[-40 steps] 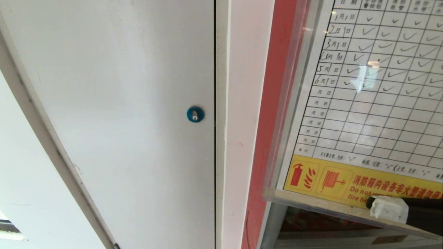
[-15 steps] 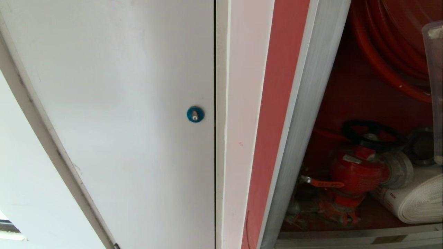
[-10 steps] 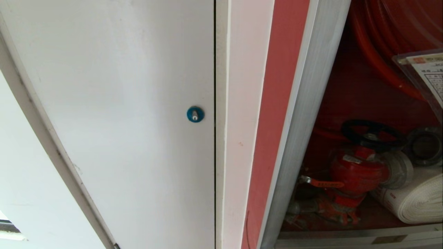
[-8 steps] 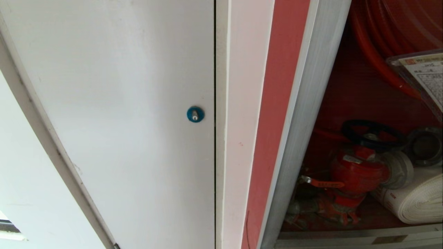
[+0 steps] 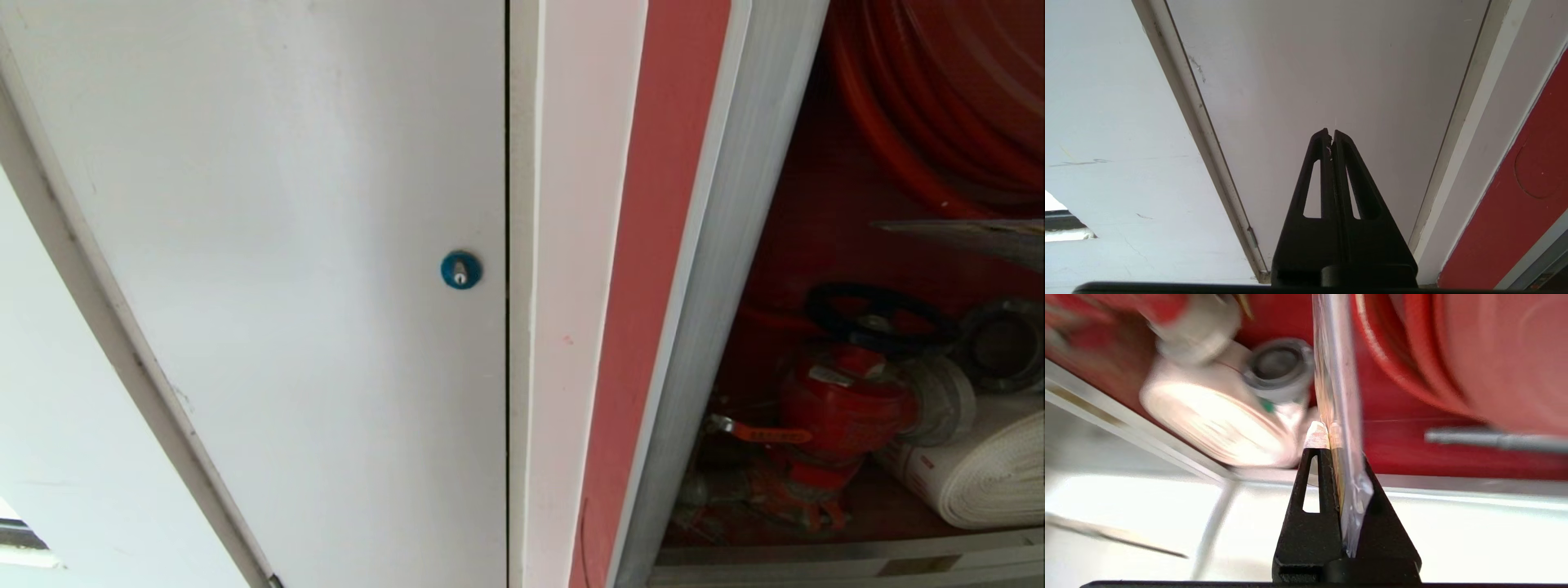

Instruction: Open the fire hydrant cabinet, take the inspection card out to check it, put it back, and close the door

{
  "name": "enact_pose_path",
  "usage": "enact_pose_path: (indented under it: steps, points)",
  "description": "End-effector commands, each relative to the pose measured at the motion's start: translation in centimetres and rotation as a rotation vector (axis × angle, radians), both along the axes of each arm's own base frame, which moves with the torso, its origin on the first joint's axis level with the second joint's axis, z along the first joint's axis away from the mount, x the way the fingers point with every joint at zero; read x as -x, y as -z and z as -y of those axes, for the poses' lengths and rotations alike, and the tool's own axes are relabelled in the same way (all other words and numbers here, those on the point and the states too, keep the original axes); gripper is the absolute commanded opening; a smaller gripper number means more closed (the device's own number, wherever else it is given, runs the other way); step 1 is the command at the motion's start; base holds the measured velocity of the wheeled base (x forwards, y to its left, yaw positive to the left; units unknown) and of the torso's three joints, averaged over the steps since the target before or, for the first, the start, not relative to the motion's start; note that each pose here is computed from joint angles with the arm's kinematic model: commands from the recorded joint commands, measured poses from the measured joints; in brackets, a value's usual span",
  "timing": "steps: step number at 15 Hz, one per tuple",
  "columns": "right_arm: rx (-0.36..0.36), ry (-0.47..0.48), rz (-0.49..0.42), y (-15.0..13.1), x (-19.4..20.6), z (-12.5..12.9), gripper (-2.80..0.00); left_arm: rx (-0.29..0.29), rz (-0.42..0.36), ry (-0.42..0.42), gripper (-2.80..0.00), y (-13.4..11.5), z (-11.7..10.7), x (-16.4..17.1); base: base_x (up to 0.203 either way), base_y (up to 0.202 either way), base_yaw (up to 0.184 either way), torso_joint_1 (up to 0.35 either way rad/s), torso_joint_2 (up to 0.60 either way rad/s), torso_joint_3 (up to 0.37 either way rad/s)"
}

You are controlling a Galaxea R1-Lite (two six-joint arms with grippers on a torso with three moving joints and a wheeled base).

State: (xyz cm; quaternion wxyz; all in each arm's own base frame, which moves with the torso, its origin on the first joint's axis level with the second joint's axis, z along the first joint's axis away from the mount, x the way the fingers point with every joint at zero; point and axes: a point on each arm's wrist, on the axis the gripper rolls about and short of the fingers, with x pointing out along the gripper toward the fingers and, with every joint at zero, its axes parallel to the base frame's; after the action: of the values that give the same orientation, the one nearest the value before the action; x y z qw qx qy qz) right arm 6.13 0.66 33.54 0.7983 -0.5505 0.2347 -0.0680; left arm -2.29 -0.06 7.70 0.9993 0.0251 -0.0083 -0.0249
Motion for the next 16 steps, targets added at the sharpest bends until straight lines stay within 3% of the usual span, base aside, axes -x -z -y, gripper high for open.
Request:
enact_pose_path:
  steps: [1, 3, 6, 10, 12, 16]
  points:
    - [0.074, 0.023, -0.064, -0.2, -1.8, -0.3, -2.80, -0.001, -0.012, 0.000, -2.80, 0.3, 0.0, -0.1, 0.000, 0.000, 0.000, 0.000, 0.00, 0.000]
    - [0.104, 0.021, -0.109, 0.0, -2.9, -0.3, -2.80, -0.001, -0.012, 0.000, -2.80, 0.3, 0.0, -0.1, 0.000, 0.000, 0.000, 0.000, 0.00, 0.000]
    - [0.069, -0.048, -0.151, 0.2, -4.1, 0.1, -2.80, -0.001, -0.012, 0.000, -2.80, 0.3, 0.0, -0.1, 0.000, 0.000, 0.000, 0.000, 0.00, 0.000]
    - [0.049, -0.081, -0.141, 0.0, -6.5, 2.8, -2.80, -0.001, -0.012, 0.000, -2.80, 0.3, 0.0, -0.1, 0.000, 0.000, 0.000, 0.000, 0.00, 0.000]
    - [0.052, -0.163, -0.138, 0.2, -7.7, 4.1, -2.80, -0.001, -0.012, 0.000, -2.80, 0.3, 0.0, -0.1, 0.000, 0.000, 0.000, 0.000, 0.00, 0.000]
    - [0.065, -0.220, -0.123, 0.4, -9.2, 4.7, -2.80, -0.001, -0.012, 0.000, -2.80, 0.3, 0.0, -0.1, 0.000, 0.000, 0.000, 0.000, 0.00, 0.000]
